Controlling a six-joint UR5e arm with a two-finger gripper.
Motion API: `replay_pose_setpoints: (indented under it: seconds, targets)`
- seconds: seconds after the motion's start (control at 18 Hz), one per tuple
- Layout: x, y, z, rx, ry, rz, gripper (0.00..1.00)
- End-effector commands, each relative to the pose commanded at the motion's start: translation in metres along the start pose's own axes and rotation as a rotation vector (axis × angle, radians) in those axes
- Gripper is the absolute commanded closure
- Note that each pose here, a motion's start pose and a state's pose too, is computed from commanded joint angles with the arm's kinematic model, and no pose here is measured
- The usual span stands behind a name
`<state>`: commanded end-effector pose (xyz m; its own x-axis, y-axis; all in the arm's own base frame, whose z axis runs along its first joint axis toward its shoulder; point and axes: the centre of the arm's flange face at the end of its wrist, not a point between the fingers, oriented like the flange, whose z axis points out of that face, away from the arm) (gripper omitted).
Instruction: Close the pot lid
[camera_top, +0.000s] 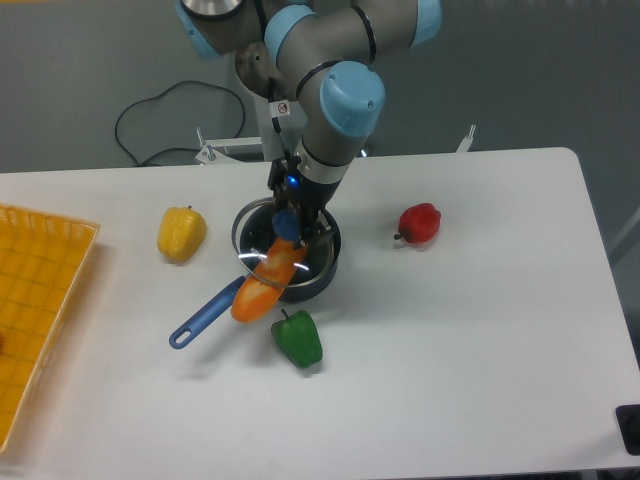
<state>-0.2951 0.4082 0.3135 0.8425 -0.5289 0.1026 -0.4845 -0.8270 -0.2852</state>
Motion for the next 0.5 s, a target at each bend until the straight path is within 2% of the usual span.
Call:
replay_pose_setpoints:
  seconds: [0.5]
  targets:
    - [0.0015,0.0007,0.0019,0.0,0.003,0.001,0.44]
